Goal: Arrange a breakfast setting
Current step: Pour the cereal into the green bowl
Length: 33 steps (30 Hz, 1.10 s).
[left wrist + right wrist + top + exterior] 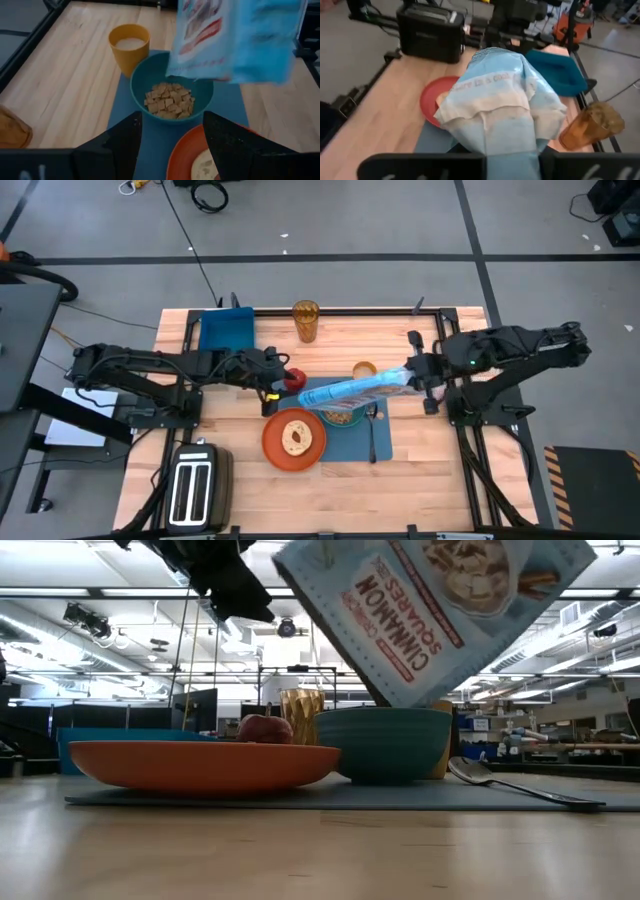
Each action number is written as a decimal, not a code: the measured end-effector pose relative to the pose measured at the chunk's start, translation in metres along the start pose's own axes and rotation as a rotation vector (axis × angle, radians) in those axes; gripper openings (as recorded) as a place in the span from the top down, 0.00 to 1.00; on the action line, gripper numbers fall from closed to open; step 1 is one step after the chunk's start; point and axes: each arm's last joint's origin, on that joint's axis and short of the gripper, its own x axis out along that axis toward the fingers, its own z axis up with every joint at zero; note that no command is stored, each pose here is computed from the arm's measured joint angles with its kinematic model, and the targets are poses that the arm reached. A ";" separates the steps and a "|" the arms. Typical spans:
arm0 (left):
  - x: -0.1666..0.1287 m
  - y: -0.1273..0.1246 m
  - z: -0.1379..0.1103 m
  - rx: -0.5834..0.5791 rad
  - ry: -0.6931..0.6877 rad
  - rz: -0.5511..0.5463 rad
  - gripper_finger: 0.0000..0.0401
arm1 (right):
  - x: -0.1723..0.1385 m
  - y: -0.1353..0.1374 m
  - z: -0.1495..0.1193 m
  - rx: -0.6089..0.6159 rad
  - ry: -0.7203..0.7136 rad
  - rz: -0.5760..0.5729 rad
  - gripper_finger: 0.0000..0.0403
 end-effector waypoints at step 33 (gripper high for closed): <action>-0.035 0.001 0.001 -0.008 -0.018 -0.002 0.45 | 0.046 -0.018 0.041 -0.094 0.172 0.095 0.94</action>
